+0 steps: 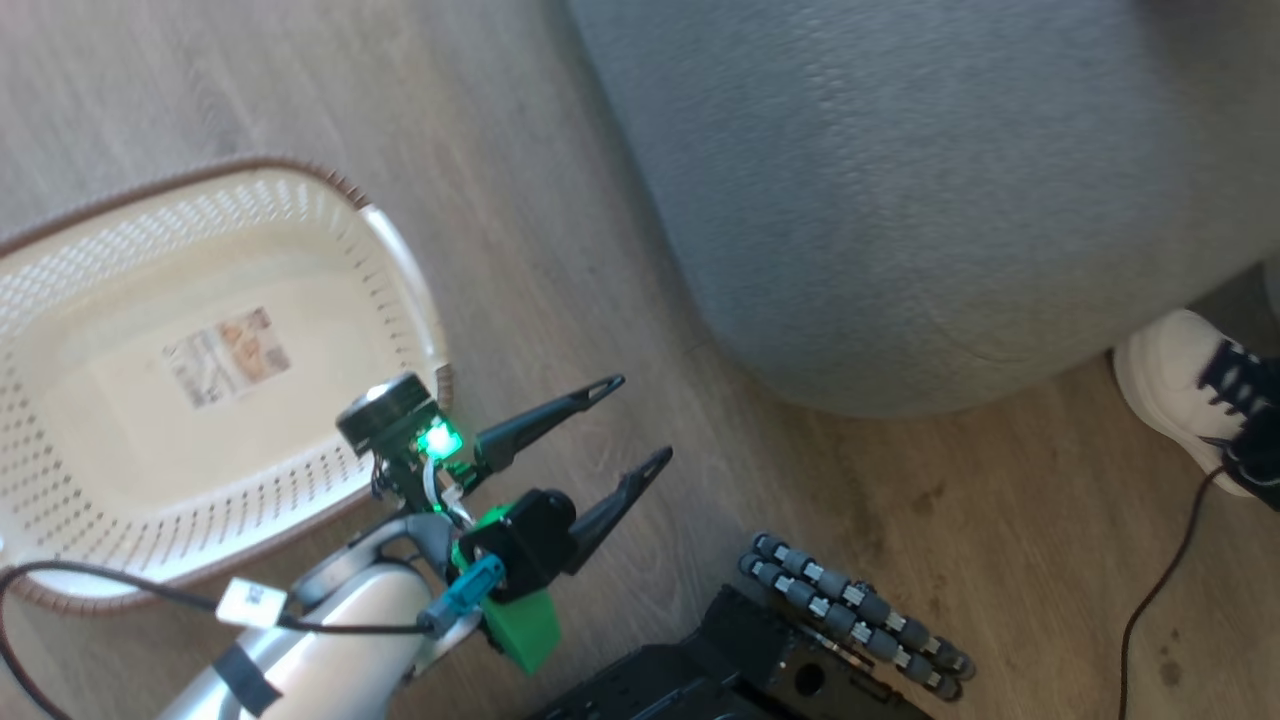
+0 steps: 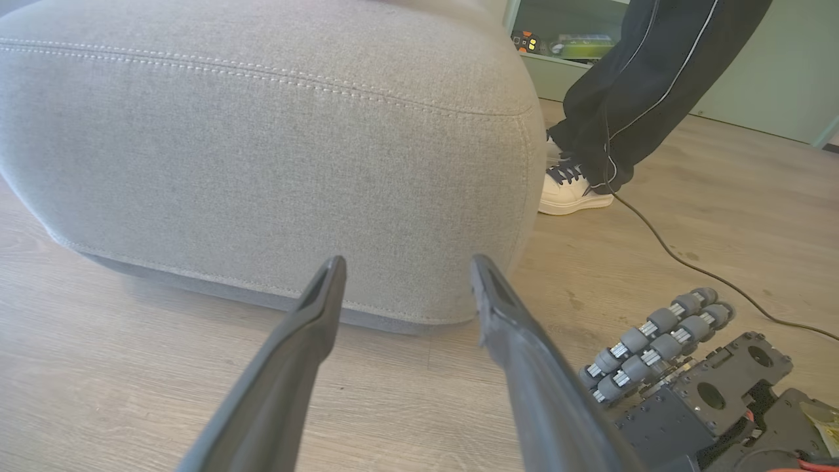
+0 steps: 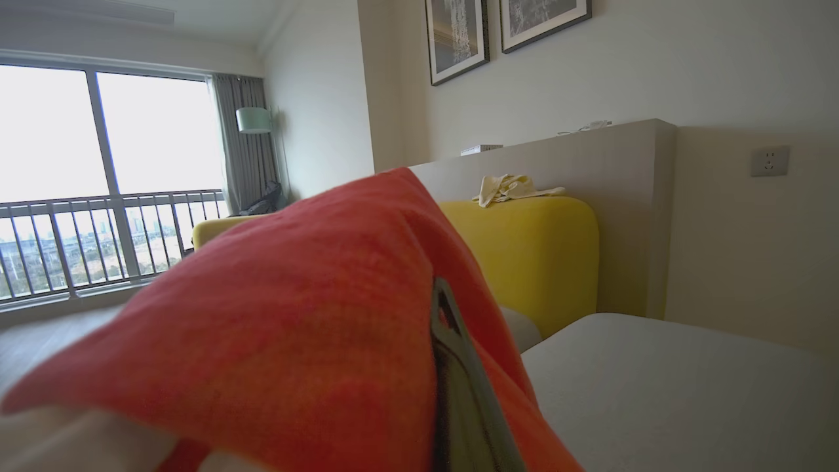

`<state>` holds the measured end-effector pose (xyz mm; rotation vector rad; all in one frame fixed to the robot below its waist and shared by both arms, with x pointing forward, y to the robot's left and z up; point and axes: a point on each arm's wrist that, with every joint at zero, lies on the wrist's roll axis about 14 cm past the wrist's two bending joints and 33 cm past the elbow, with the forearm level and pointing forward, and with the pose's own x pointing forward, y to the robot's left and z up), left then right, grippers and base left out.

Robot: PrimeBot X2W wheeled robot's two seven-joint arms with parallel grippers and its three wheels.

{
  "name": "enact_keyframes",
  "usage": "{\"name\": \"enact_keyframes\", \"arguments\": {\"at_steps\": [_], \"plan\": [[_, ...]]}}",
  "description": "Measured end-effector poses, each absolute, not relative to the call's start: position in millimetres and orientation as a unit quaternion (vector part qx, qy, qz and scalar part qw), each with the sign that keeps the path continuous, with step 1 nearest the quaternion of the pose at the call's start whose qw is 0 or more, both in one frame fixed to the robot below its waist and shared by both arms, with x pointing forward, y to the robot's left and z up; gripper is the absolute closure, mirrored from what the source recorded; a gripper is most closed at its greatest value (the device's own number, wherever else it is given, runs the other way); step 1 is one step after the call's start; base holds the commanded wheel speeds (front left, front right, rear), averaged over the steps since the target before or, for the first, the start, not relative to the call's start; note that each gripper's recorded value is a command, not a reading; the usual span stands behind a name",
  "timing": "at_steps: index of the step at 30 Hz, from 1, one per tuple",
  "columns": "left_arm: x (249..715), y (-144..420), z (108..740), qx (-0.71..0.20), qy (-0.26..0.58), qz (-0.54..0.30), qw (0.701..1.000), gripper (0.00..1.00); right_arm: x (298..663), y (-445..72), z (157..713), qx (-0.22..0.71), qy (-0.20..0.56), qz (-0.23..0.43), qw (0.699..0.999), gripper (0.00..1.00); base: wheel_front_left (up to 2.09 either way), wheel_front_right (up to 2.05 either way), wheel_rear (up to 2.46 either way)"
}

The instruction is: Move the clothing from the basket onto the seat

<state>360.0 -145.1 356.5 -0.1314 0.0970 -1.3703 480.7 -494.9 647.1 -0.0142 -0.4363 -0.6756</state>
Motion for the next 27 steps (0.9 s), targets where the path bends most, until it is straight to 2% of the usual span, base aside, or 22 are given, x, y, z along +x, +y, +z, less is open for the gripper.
{"name": "enact_keyframes", "arguments": {"at_steps": [7, 12, 18, 27], "plan": [[380.3, -130.8, 343.3, -0.057, 0.051, -0.603, 0.794, 0.00, 523.6, -500.8, 581.8, -0.023, -0.111, -0.337, 0.935, 1.00, 0.00, 0.00, 0.00], [387.6, -124.2, 337.1, -0.057, 0.056, -0.588, 0.805, 0.00, 531.5, -506.8, 545.0, -0.025, -0.061, -0.351, 0.934, 1.00, 0.00, 0.00, 0.00], [393.9, -115.0, 327.8, -0.055, 0.066, -0.572, 0.816, 0.00, 523.0, -508.9, 466.9, 0.001, 0.037, -0.378, 0.925, 1.00, 0.00, 0.00, 0.00], [395.0, -117.2, 330.4, -0.054, 0.060, -0.573, 0.816, 0.00, 504.7, -505.1, 426.7, 0.037, 0.096, -0.397, 0.912, 1.00, 0.00, 0.00, 0.00]]}}
